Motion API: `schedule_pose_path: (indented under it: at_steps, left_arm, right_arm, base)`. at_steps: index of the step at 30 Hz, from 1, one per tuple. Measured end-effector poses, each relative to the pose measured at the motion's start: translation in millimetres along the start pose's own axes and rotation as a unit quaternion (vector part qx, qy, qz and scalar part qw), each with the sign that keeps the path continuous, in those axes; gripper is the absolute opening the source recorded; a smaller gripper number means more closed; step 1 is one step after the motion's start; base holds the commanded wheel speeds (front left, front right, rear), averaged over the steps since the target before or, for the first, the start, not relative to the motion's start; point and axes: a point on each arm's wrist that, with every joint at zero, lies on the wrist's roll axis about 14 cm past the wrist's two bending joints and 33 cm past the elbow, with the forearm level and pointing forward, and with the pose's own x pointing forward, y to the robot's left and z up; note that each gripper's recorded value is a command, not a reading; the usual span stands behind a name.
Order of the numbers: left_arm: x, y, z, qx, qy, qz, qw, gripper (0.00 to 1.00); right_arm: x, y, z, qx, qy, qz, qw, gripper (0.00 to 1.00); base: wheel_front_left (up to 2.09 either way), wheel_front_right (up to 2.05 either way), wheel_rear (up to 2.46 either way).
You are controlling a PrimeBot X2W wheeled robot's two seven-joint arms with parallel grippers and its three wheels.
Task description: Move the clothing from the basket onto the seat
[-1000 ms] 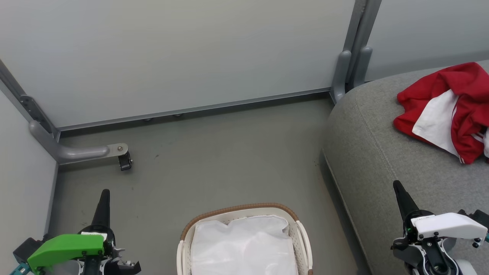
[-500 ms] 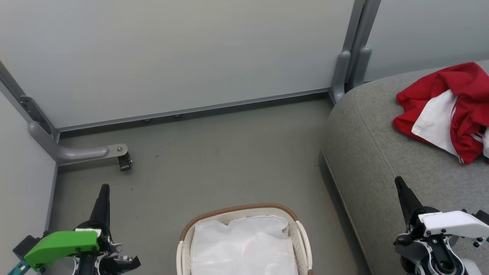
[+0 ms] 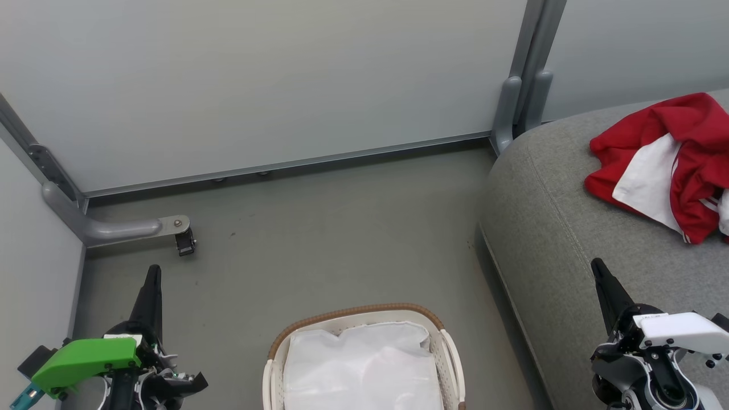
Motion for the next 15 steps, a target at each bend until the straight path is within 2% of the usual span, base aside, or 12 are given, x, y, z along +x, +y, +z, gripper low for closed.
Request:
schedule_pose_path:
  at_steps: [15]
  left_arm:
    - [0.0,0.0,0.1,0.0,0.0,0.0,1.0,0.0]
  right_arm:
    - [0.0,0.1,0.0,0.0,0.0,0.0,1.0,0.0]
  base:
    - [0.0,0.0,0.0]
